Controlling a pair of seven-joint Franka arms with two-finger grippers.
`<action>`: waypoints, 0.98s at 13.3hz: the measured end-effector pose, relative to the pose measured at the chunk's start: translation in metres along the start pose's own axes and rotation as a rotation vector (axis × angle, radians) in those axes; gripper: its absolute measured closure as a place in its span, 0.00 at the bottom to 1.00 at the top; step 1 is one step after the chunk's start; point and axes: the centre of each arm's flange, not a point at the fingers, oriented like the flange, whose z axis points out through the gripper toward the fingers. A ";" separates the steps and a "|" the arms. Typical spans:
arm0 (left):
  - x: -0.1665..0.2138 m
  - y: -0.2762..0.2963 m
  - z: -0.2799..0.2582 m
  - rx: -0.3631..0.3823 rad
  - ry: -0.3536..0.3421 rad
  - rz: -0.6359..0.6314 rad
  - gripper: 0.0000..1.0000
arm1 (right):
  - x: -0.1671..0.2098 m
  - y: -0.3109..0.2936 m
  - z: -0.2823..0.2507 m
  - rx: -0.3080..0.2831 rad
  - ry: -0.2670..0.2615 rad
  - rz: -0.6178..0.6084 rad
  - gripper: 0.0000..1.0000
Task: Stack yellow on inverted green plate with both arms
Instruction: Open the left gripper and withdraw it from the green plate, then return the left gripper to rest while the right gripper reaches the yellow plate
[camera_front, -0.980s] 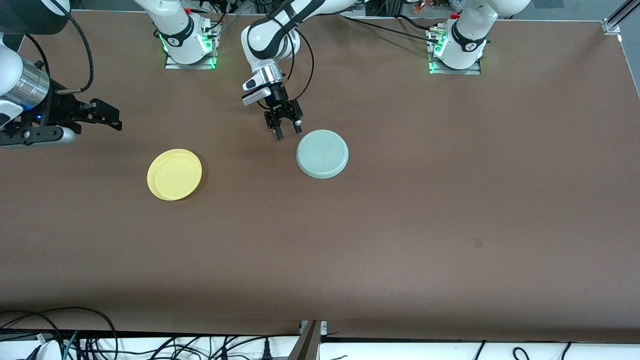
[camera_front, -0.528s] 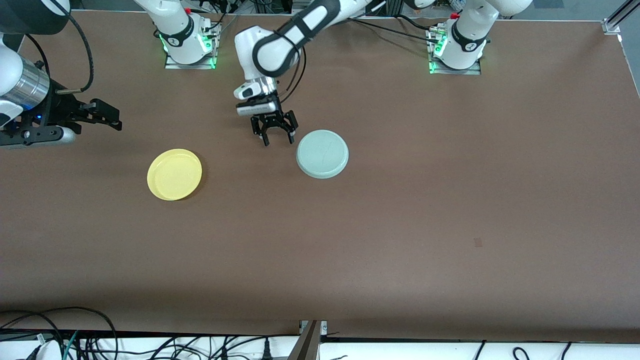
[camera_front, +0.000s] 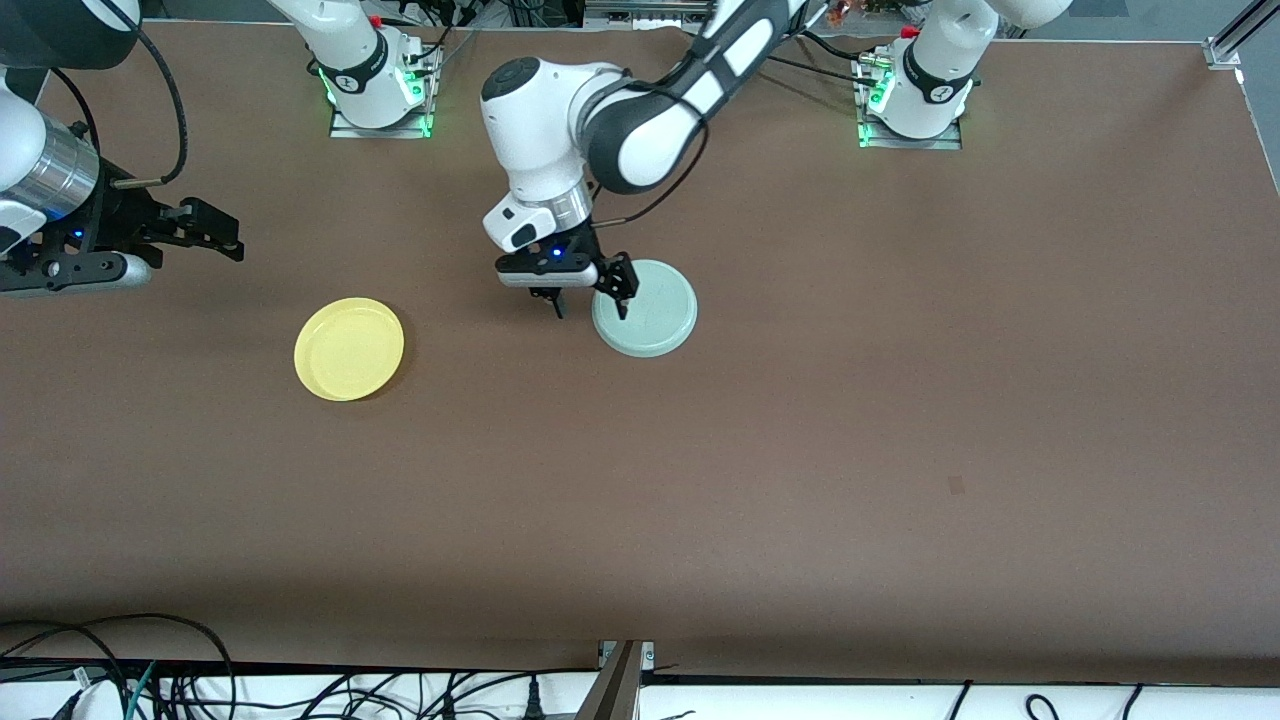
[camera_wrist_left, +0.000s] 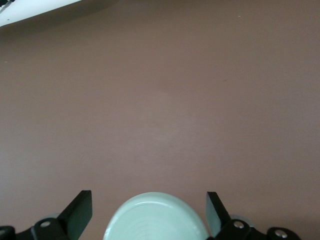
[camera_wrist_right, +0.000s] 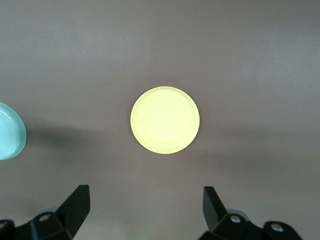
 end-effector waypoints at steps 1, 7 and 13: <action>0.019 -0.027 -0.014 -0.001 -0.036 -0.008 0.00 | 0.000 0.000 0.000 0.000 0.000 0.000 0.00; 0.118 -0.261 -0.089 -0.061 -0.244 -0.023 0.00 | 0.000 0.000 0.000 0.000 0.000 0.000 0.00; 0.131 -0.464 -0.124 -0.127 -0.350 -0.078 0.00 | 0.000 0.000 0.000 0.000 0.000 0.000 0.00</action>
